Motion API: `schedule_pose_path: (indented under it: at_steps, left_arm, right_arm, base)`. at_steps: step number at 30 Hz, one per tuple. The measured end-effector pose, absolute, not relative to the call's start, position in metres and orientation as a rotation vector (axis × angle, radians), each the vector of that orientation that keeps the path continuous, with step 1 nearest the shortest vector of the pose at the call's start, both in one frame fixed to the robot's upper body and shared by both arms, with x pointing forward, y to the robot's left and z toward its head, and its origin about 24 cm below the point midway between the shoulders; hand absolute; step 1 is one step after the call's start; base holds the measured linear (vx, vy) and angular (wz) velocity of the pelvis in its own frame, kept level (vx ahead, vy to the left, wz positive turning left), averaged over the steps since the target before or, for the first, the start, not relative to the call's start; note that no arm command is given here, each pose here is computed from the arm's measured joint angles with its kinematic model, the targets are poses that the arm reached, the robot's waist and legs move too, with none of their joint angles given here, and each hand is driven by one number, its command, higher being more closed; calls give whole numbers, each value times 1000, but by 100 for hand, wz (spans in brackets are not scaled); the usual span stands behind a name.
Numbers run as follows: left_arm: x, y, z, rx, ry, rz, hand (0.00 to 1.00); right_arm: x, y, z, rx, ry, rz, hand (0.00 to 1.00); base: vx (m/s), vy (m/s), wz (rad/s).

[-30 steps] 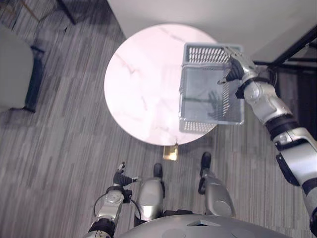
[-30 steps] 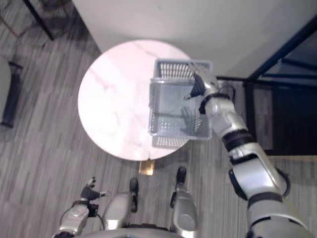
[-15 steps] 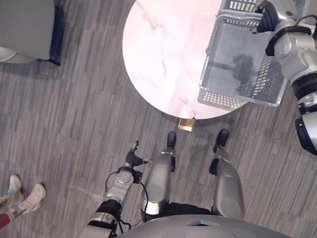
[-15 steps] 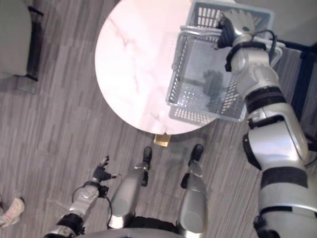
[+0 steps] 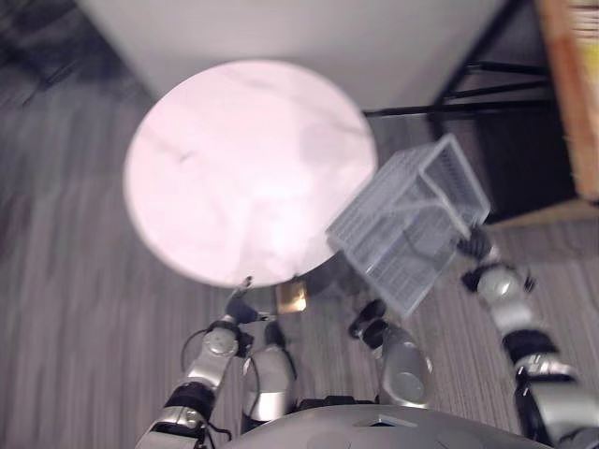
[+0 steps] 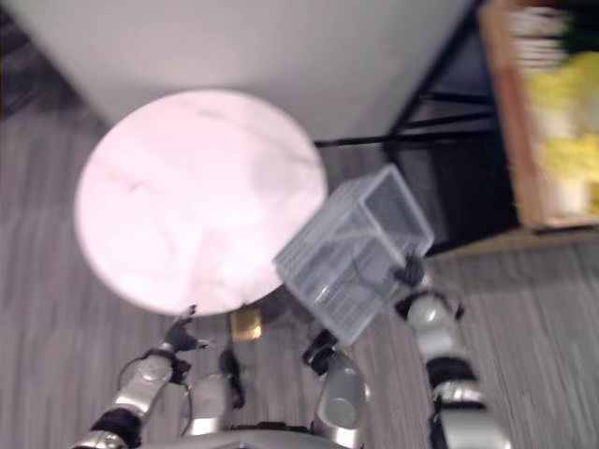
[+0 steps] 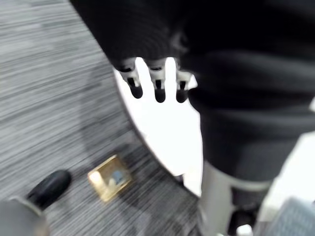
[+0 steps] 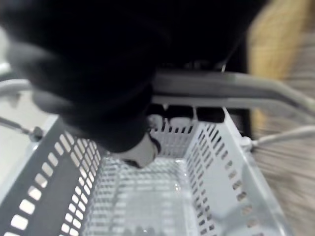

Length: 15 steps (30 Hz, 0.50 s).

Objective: Pick vegetable in the basket

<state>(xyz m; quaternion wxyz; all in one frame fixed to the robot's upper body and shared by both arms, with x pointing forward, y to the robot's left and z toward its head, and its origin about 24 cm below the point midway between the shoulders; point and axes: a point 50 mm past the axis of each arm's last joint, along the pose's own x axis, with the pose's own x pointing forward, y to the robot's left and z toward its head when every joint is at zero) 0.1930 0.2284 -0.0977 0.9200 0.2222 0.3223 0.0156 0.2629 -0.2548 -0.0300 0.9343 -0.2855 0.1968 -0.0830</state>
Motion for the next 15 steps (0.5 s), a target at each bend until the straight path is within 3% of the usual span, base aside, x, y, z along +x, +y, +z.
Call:
schedule_pose_path:
  at_steps: [5,8,10,15]
  left_arm:
    - [174,231,-111,391,748,82,0]
    - [140,231,-132,321,900,137,0]
    - [114,218,-145,245,978,169,0]
    - [99,223,-147,165,990,307,0]
  right_arm:
    - [208,-263,-73,-335,594,-272,100]
    - [179,-245,-97,-212,685,-289,100]
    - [169,-237,-105,-187,717,-295,100]
    - [138,-246,-125,-209,867,-310,100]
  base:
    - [162,-127,-189]
    - [387,-196,-211]
    - [399,-202,-264]
    - [377,-74,-263]
